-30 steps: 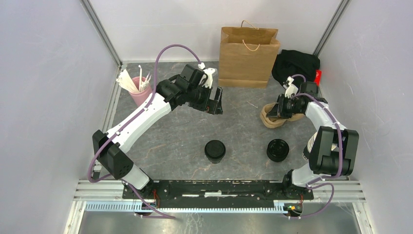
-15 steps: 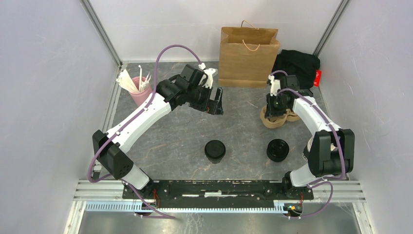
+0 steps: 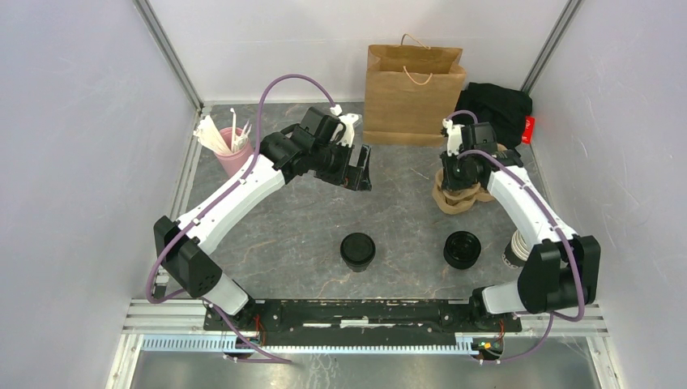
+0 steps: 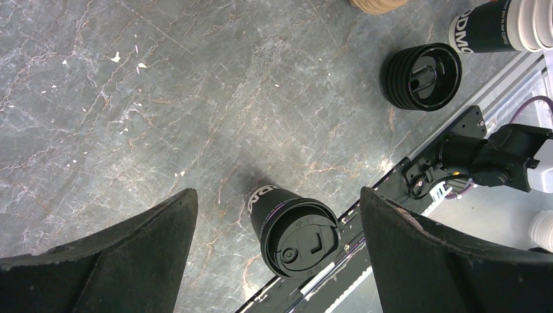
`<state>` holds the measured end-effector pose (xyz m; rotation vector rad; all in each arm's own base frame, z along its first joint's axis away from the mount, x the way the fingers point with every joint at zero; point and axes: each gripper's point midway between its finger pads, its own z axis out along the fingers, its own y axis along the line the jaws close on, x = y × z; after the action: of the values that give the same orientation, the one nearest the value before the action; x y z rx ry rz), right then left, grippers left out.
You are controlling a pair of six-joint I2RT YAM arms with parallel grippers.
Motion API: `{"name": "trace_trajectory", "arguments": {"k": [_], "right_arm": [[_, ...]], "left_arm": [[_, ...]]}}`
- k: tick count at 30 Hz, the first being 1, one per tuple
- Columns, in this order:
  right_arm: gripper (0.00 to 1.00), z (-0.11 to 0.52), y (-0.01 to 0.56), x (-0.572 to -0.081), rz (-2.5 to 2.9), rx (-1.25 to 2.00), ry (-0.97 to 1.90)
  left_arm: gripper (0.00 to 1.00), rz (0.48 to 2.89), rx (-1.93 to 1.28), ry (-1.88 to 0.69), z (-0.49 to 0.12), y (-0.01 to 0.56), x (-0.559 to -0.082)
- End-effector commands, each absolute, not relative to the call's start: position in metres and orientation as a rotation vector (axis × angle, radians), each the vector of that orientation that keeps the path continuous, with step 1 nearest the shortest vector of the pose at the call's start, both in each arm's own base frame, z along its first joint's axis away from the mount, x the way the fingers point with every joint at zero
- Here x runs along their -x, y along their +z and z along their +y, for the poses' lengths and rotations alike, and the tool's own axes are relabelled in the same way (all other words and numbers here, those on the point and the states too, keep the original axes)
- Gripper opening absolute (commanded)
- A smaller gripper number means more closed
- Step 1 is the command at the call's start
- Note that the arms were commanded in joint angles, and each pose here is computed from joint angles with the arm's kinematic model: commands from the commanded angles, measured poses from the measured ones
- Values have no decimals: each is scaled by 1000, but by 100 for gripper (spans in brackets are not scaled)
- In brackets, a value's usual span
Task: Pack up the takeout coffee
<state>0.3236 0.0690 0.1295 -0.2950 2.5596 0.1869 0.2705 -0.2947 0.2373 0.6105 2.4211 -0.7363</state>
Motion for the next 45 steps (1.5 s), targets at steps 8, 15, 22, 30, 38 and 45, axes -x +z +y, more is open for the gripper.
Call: {"name": "trace_trajectory", "arguments": {"k": [8, 15, 22, 30, 38, 45], "right_arm": [[10, 131, 226, -338, 2281, 235, 596], [12, 217, 286, -335, 2053, 269, 954], [12, 272, 291, -322, 2022, 406, 997], [12, 313, 288, -304, 2006, 581, 1002], [12, 333, 286, -281, 1968, 777, 972], [12, 331, 280, -275, 1975, 798, 953]], "left_arm": [[100, 2308, -496, -899, -299, 287, -287], [95, 2263, -225, -1117, -285, 318, -319], [78, 2249, -104, -1179, -281, 321, -330], [65, 2292, -85, -1085, -274, 303, -338], [61, 2328, -75, -1109, -274, 295, -340], [45, 2353, -73, -1130, -274, 288, -333]]}}
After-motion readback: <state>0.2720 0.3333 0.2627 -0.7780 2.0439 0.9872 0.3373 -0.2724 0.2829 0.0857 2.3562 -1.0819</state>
